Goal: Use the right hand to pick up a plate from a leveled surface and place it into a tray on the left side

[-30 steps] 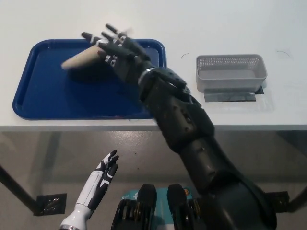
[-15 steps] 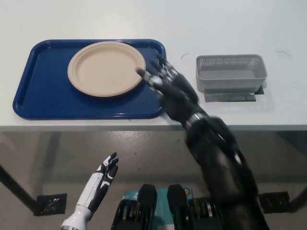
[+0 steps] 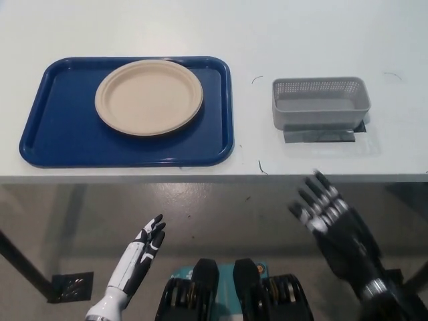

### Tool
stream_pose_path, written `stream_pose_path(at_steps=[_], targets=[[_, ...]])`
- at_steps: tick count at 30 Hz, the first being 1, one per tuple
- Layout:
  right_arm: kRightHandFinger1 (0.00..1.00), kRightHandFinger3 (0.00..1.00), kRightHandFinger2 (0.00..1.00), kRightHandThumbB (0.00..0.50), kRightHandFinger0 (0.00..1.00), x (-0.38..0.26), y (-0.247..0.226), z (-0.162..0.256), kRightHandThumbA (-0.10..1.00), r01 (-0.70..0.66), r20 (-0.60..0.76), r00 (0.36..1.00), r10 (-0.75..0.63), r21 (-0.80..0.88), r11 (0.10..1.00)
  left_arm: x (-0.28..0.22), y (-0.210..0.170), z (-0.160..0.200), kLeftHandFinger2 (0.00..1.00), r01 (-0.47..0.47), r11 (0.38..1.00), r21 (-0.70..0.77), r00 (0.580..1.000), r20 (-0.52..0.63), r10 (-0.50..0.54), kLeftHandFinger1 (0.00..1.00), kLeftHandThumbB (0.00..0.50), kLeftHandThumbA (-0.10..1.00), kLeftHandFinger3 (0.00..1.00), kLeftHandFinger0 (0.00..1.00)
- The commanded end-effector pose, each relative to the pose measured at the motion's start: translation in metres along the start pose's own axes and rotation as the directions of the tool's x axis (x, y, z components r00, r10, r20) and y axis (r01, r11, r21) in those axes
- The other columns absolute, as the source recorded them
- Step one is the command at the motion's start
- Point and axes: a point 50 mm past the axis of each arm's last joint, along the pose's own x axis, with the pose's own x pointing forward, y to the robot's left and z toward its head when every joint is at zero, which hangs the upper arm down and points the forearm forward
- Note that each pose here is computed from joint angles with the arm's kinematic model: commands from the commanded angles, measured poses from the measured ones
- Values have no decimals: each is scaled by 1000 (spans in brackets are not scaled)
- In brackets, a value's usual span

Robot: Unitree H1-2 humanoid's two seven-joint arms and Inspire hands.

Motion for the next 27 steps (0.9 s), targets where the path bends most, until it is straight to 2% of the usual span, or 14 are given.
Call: stream_pose_path(at_steps=[1,3,5,11,12,16,20,26,27], targets=[[1000,1000,1000,462,1000,-132,71,68,1000,-674,322,714,622,75,735,21,3,25,1000,34,999,42,994,102,-38,1000,101,1000,1000,1000],[1000,1000,1000,467,1000,-119,52,60,1000,-634,288,755,589,93,768,20,4,25,1000,32,998,47,994,104,-37,1000,102,1000,1000,1000],[1000,1000,1000,478,1000,-89,17,48,1000,-489,227,860,457,110,865,21,4,27,1000,31,999,36,994,104,-35,1000,91,1000,1000,1000],[1000,1000,1000,466,1000,-37,-50,19,1000,-225,135,969,205,147,963,19,-3,24,1000,30,999,11,994,106,-31,1000,93,1000,1000,1000],[1000,1000,1000,434,1000,-25,-65,6,1000,-208,115,975,191,148,967,17,-3,21,1000,25,1000,11,995,101,-26,1000,101,1000,1000,1000],[1000,1000,1000,404,1000,-9,-82,-20,1000,-131,69,990,120,189,973,9,-1,17,1000,7,1000,-1,996,92,-6,1000,87,1000,1000,1000],[1000,1000,1000,414,1000,0,-89,-21,1000,-79,68,995,73,83,993,5,-2,16,1000,-14,1000,-4,995,99,14,1000,87,1000,1000,1000],[1000,1000,1000,417,1000,1,-92,-27,1000,-63,67,996,59,62,996,-5,-5,10,1000,-28,1000,-9,994,102,29,1000,108,1000,1000,1000],[1000,1000,1000,403,1000,0,-91,-27,1000,-66,68,996,62,55,996,-6,-5,9,1000,-29,1000,-10,995,100,30,1000,115,1000,1000,1000]])
